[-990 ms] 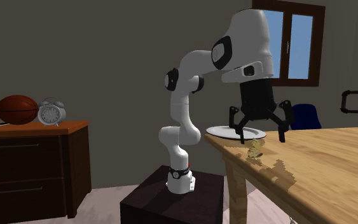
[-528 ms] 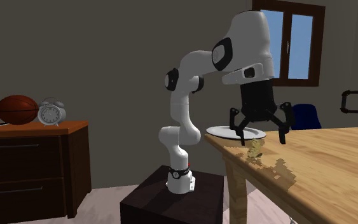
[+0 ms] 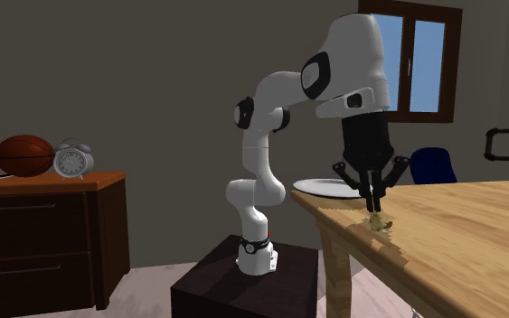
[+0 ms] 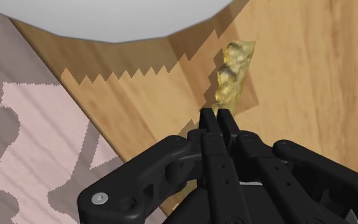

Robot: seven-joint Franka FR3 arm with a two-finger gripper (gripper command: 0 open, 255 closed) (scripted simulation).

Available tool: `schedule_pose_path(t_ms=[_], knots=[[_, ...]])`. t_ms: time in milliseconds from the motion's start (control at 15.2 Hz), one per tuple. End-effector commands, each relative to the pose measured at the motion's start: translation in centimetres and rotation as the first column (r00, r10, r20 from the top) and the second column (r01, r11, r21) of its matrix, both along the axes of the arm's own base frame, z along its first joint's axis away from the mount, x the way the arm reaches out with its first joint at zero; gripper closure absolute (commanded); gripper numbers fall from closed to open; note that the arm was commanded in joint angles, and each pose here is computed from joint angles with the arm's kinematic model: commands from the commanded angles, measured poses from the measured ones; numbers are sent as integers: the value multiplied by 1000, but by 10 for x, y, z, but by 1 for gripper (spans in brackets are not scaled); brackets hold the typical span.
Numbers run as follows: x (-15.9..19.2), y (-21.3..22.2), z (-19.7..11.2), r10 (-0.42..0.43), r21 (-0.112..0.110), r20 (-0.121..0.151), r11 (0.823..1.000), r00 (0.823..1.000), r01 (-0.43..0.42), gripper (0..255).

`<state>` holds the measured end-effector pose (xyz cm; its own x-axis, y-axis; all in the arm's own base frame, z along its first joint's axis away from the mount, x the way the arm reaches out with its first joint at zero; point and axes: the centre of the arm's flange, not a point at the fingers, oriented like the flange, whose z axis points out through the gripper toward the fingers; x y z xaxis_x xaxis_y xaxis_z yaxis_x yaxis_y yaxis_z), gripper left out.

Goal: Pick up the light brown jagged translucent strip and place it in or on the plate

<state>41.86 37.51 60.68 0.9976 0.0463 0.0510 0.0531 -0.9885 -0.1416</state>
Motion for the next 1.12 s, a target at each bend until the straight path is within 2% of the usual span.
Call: schedule_pose_path(t_ms=[0,330,396,528,594,1056], knots=[[1,1,-3,1,-3,-6,1000,1000,-1,255],[0,0,5,0,-2,-3,1000,1000,0,255],[0,0,5,0,-2,-3,1000,1000,0,0],[34,17,22,-132,-75,-105,989,986,124,0],[48,23,28,-183,-106,-141,980,973,169,0],[44,25,-9,-183,-106,-141,980,973,169,0]])
